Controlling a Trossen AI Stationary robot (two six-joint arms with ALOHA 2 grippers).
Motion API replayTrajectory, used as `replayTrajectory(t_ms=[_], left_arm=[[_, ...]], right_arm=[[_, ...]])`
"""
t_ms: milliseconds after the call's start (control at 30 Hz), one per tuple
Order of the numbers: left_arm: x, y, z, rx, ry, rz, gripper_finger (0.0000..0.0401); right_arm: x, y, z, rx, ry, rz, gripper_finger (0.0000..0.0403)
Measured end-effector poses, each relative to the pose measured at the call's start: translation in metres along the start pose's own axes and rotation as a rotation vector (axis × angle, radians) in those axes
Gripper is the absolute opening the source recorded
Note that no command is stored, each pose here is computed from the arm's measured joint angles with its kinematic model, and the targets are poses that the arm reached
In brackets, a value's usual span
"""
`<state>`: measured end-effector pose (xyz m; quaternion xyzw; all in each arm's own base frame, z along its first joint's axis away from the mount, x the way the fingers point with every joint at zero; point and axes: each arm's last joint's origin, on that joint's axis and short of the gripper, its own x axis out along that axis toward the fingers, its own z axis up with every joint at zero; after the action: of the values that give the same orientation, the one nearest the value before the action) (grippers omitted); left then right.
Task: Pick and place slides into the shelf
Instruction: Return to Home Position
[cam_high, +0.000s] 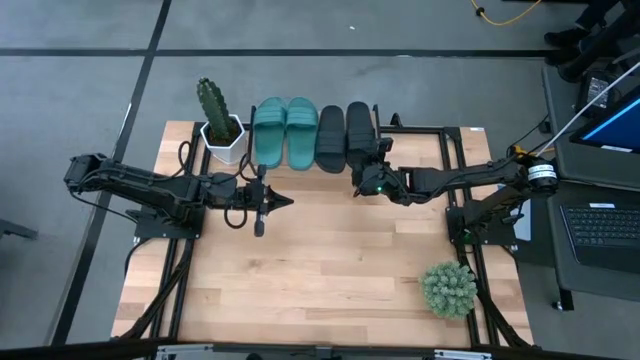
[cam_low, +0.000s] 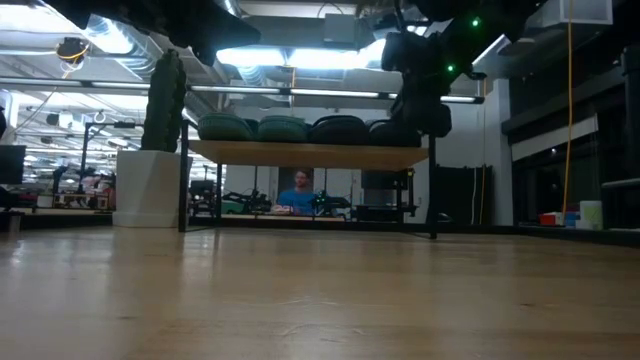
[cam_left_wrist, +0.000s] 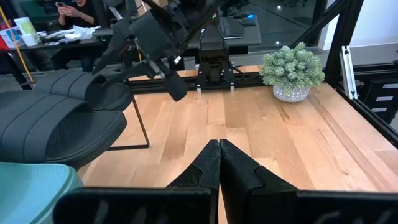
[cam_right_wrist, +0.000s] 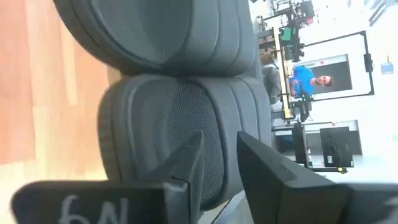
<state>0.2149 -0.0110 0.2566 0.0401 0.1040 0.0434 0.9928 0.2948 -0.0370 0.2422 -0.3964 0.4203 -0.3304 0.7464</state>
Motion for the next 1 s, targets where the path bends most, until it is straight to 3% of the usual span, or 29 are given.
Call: replayTrajectory(t_ms=[400, 733, 867, 1000], left_arm=[[0.0, 0.0, 0.0, 0.015, -0.001, 0.0, 0.0], [-0.006, 0.002, 0.004, 0.069, -0.028, 0.026, 0.0], [-0.02, 0.005, 0.012, 0.065, -0.072, 0.043, 0.0], [-0.039, 0.01, 0.018, 0.068, -0.096, 0.069, 0.0]], right_arm=[[-0.042, -0.013, 0.007, 0.073, -0.142, -0.001, 0.0114], [-0.088, -0.035, 0.004, 0.228, -0.306, 0.019, 0.0112], [-0.102, -0.036, 0.001, 0.267, -0.354, 0.056, 0.0083], [-0.11, -0.037, -0.004, 0.305, -0.4, 0.165, 0.0025]])
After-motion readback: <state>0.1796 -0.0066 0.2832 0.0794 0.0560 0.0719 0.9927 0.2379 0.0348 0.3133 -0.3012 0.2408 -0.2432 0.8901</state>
